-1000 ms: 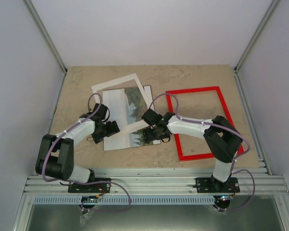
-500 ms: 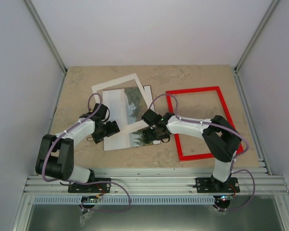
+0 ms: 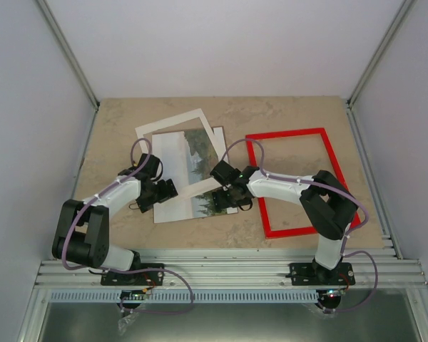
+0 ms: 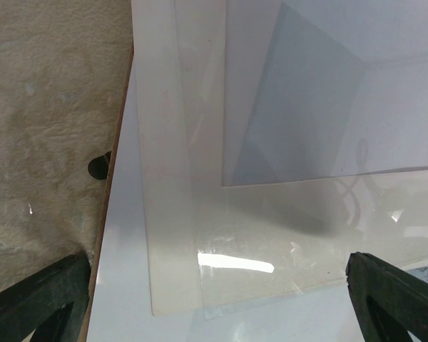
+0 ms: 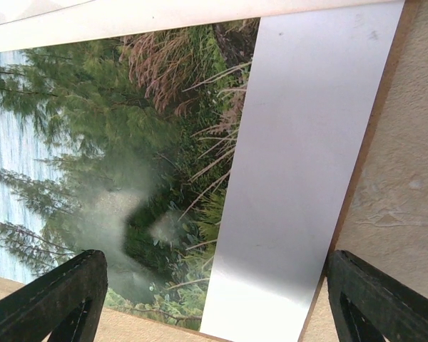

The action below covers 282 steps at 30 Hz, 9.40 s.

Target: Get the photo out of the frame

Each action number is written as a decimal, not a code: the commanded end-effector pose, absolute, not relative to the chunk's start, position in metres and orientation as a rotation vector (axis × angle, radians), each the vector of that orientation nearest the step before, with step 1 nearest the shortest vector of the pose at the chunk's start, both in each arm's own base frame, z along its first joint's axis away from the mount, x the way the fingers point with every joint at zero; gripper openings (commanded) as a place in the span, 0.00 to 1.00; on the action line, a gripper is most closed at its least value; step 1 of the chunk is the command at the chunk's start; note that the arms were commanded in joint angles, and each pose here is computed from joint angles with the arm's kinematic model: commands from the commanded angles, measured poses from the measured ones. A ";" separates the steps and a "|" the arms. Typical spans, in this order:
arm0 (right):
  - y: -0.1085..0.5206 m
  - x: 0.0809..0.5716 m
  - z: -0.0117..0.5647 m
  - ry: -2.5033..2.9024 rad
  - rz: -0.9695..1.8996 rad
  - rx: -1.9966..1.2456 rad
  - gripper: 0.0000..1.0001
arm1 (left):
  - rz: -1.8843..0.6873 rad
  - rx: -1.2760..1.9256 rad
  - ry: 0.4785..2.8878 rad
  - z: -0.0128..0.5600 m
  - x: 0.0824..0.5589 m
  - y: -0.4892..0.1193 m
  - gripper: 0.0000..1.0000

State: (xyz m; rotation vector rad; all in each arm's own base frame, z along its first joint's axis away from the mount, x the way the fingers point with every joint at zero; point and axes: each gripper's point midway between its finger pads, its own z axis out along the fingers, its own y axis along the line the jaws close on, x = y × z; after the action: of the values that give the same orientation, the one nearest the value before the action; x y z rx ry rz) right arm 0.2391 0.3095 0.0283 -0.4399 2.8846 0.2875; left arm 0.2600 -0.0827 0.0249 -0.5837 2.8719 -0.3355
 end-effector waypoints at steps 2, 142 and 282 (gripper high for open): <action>0.337 0.241 0.038 2.848 0.466 -0.466 0.82 | -0.436 -0.571 2.895 0.019 0.251 -0.098 1.00; 0.302 0.261 0.049 2.777 0.611 -0.306 0.84 | -0.939 -0.614 2.764 0.048 0.242 -0.144 0.83; 0.230 0.261 0.181 2.381 0.731 -0.466 0.86 | -1.233 -0.587 2.088 0.350 0.142 -0.108 0.05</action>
State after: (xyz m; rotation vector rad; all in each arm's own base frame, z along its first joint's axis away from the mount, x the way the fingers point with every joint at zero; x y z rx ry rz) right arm 0.2681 0.2396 0.1799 -0.4437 2.3816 0.7627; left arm 0.1419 -0.1198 0.3350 -0.5248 2.1080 -1.2970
